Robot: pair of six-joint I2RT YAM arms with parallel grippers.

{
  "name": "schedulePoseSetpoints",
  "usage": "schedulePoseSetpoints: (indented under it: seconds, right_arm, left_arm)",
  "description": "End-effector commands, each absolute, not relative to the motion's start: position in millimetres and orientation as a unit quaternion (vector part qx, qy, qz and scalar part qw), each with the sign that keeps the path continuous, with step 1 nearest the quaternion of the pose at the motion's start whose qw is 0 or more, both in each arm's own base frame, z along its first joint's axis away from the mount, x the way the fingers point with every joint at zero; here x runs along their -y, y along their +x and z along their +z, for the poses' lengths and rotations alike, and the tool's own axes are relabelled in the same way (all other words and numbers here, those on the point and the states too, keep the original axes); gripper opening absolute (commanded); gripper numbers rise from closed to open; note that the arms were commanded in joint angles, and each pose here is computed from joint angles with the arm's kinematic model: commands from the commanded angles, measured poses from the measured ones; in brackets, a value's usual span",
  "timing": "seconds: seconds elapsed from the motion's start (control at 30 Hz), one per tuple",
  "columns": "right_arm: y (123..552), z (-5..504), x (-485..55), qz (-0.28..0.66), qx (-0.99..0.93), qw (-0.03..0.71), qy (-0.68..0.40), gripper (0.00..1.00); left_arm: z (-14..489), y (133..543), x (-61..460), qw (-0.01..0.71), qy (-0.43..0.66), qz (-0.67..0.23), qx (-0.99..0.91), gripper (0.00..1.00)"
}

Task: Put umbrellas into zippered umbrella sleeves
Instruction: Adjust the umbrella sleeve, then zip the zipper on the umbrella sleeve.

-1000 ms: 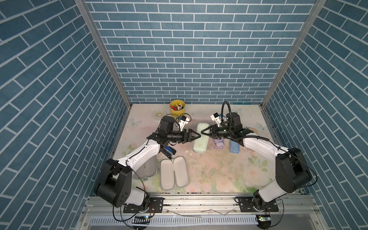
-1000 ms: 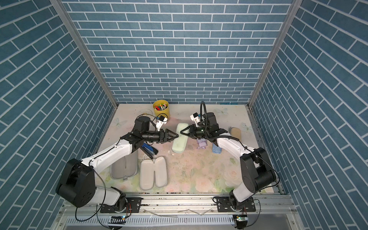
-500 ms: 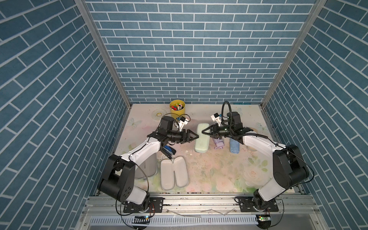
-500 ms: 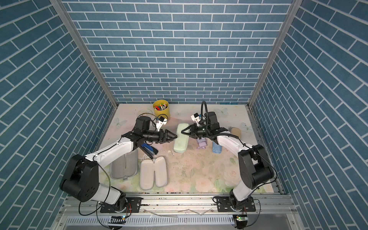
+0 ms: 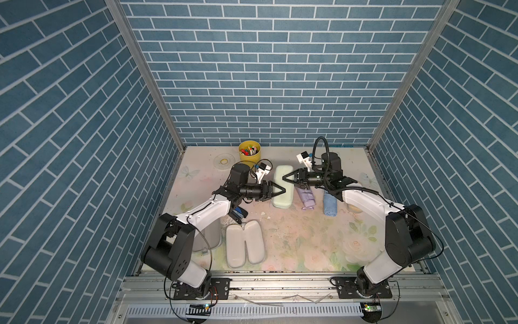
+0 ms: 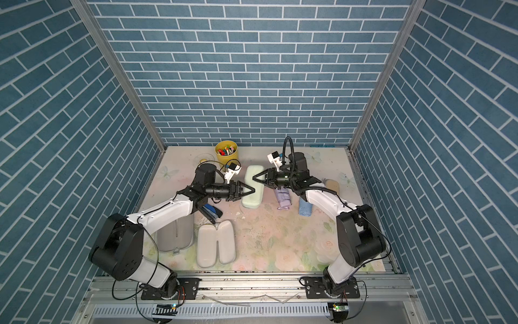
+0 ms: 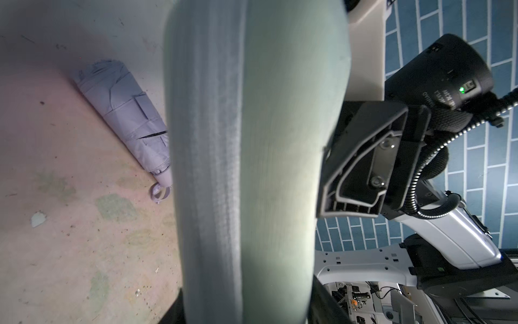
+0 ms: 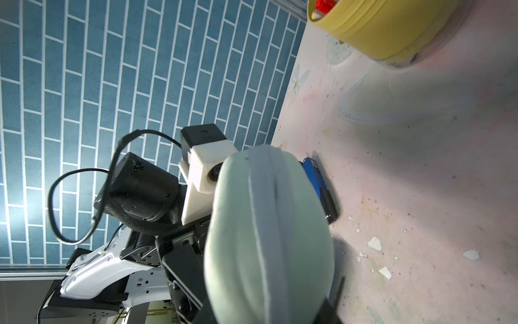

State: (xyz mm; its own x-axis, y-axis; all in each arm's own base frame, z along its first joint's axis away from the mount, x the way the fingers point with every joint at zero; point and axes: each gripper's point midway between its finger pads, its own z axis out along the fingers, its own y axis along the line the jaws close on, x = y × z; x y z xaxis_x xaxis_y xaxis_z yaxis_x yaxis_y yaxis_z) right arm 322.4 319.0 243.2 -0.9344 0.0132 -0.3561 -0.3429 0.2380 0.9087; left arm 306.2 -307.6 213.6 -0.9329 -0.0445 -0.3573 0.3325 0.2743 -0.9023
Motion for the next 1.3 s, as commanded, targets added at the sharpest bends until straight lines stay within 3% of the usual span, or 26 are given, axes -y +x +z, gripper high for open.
schedulePoseSetpoints:
  seconds: [0.0, 0.13, 0.27, 0.43, 0.6, 0.83, 1.27]
  right_arm:
    - [296, 274, -327, 0.645, -0.738, 0.124, -0.154, 0.53]
    - [295, 268, -306, 0.625, -0.756, 0.136, -0.14, 0.65]
    - [303, 262, -264, 0.586, -0.78, 0.19, -0.11, 0.66]
    - [309, 214, -219, 0.418, -0.837, 0.323, -0.14, 0.58]
    - [297, 209, -235, 0.272, -0.786, 0.461, -0.309, 0.5]
    - [288, 211, -278, 0.224, -0.729, 0.496, -0.416, 0.45]
    - [285, 225, -293, 0.217, -0.686, 0.527, -0.453, 0.35]
  left_arm:
    - [236, 325, 314, 0.19, 0.083, -0.634, -0.745, 0.48]
    - [244, 330, 310, 0.189, 0.075, -0.651, -0.731, 0.37]
    - [248, 330, 298, 0.193, 0.072, -0.655, -0.727, 0.37]
    - [255, 322, 292, 0.183, 0.088, -0.662, -0.722, 0.39]
    - [263, 313, 293, 0.172, 0.115, -0.661, -0.722, 0.44]
    - [265, 307, 296, 0.165, 0.132, -0.654, -0.727, 0.43]
    - [255, 297, 302, 0.147, 0.149, -0.642, -0.738, 0.38]
